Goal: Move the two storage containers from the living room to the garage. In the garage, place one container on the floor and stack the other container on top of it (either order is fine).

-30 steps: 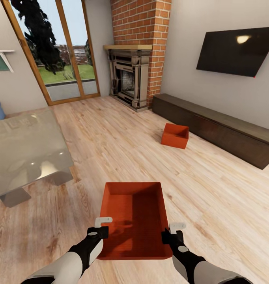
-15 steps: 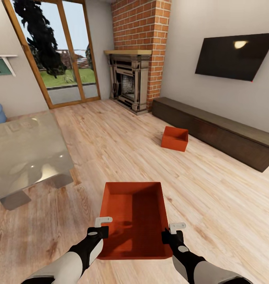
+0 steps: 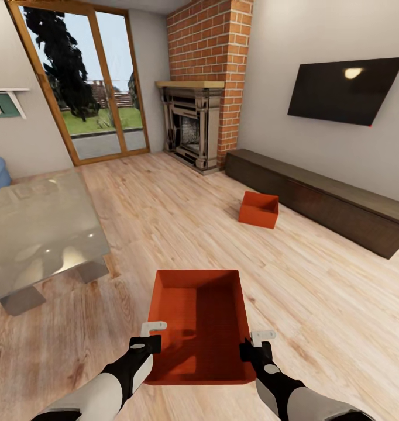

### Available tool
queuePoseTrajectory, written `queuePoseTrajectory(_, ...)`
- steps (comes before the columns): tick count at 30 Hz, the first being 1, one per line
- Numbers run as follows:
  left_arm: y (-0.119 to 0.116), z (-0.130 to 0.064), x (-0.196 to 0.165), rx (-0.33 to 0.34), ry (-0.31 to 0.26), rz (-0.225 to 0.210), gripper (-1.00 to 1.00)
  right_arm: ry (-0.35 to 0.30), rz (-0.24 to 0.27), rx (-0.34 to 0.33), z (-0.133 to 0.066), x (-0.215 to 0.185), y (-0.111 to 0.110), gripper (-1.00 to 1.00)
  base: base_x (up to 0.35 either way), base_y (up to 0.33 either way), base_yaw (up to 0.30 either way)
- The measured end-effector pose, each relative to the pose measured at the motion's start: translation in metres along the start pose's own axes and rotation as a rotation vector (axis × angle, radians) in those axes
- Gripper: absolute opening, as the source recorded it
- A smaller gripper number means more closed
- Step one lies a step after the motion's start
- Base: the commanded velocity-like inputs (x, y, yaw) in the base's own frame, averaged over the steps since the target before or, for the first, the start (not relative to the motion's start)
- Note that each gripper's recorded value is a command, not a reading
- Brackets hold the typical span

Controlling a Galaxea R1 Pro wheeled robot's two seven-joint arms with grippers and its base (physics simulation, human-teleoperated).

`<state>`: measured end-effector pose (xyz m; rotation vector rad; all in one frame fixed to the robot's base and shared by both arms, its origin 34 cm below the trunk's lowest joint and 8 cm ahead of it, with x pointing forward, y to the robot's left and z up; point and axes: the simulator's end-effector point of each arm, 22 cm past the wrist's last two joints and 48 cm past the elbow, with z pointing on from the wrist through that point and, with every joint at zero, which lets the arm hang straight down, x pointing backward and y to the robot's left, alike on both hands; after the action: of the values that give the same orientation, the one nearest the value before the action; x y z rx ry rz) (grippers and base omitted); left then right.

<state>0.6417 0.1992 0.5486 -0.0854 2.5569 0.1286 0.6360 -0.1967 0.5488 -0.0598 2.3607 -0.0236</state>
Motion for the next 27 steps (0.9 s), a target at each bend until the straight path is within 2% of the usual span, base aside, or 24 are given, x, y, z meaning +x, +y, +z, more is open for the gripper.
queuePoseTrajectory(27, 0.000, -0.012, -0.021, 0.001, -0.042, -0.005, -1.00, -0.042, 0.000, 0.002, -0.007, -0.023, -0.001, -1.00, 0.000, 0.000, 0.000)
